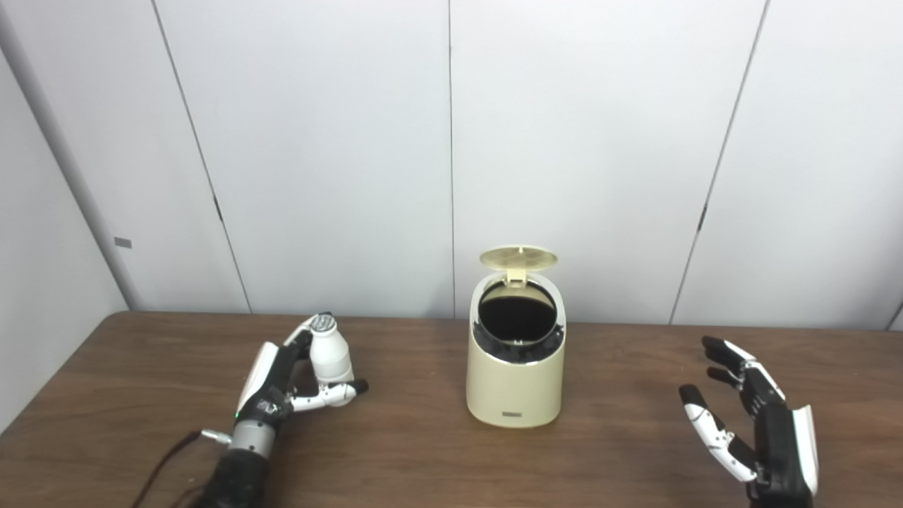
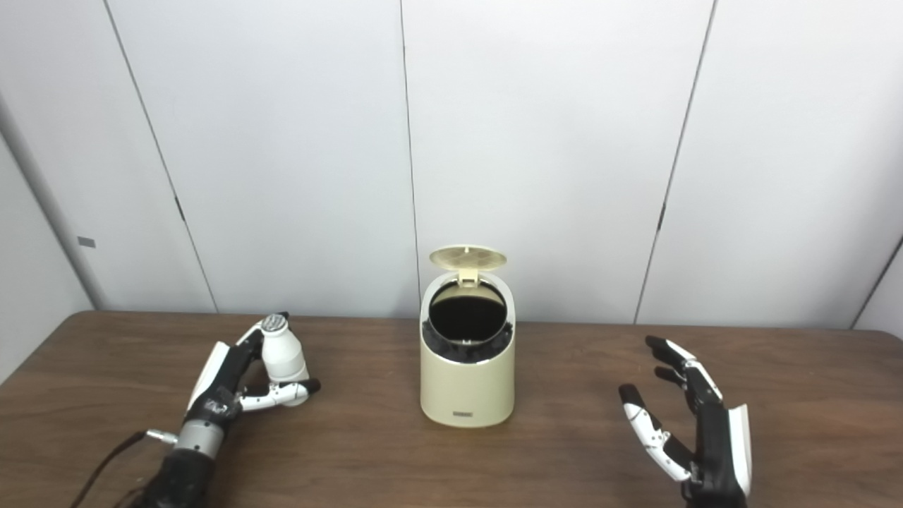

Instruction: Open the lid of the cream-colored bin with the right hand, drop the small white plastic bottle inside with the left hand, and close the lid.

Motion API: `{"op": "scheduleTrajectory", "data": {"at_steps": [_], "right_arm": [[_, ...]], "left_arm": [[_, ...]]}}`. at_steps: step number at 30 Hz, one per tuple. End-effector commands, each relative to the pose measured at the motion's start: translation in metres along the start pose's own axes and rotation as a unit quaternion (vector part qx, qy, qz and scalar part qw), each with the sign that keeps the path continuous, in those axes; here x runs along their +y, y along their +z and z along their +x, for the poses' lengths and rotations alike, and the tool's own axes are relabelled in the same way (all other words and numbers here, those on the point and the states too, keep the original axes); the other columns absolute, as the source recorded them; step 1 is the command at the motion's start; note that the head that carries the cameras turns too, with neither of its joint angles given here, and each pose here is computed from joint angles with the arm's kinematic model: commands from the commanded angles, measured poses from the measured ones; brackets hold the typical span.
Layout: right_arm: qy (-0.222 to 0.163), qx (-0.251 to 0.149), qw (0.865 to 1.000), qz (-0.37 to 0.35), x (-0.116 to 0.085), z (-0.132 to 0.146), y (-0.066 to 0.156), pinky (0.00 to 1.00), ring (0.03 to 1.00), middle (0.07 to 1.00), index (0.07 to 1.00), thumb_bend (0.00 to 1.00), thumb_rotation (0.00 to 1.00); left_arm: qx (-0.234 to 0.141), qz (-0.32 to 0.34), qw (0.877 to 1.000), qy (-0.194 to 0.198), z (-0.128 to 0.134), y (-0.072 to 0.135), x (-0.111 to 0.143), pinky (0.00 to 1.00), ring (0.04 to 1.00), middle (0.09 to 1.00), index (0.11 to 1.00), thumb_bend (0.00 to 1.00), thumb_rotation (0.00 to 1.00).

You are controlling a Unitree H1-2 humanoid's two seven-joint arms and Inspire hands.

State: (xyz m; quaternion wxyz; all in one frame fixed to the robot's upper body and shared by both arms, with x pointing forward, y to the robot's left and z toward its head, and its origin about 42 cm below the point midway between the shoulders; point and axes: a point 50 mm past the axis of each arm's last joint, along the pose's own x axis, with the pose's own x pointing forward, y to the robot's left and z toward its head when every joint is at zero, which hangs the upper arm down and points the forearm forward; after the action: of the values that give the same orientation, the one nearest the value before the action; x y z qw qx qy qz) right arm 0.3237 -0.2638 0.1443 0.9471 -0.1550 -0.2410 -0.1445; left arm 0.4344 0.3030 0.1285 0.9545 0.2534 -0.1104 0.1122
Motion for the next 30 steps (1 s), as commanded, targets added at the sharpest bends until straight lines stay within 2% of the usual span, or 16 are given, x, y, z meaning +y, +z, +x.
{"op": "scheduleTrajectory", "data": {"at_steps": [1,7,22,26,30], "right_arm": [[0.015,0.031,0.999,-0.012,-0.001,-0.03,-0.015,0.7,0.783,0.787,0.743,0.22,0.4],[0.015,0.032,0.999,-0.01,-0.002,-0.029,-0.015,0.71,0.786,0.786,0.743,0.22,0.4],[0.017,0.029,0.999,-0.012,-0.001,-0.029,-0.014,0.7,0.779,0.779,0.737,0.22,0.38],[0.018,0.031,0.999,-0.012,0.0,-0.028,-0.015,0.71,0.785,0.783,0.74,0.22,0.4],[0.018,0.033,0.999,-0.01,0.001,-0.027,-0.016,0.71,0.783,0.783,0.739,0.22,0.42]], "left_arm": [[-0.056,-0.004,0.995,0.083,0.029,0.03,0.012,0.35,0.44,0.479,0.518,0.52,0.0],[-0.065,0.01,0.993,0.093,0.026,0.03,0.01,0.28,0.398,0.448,0.516,0.5,0.0],[-0.084,0.002,0.992,0.094,0.02,0.027,0.016,0.29,0.402,0.45,0.517,0.5,0.0],[-0.112,-0.006,0.99,0.091,0.018,0.037,0.017,0.31,0.409,0.455,0.518,0.5,0.0],[-0.164,-0.004,0.983,0.087,0.014,0.057,0.02,0.32,0.41,0.474,0.515,0.5,0.0]]}}
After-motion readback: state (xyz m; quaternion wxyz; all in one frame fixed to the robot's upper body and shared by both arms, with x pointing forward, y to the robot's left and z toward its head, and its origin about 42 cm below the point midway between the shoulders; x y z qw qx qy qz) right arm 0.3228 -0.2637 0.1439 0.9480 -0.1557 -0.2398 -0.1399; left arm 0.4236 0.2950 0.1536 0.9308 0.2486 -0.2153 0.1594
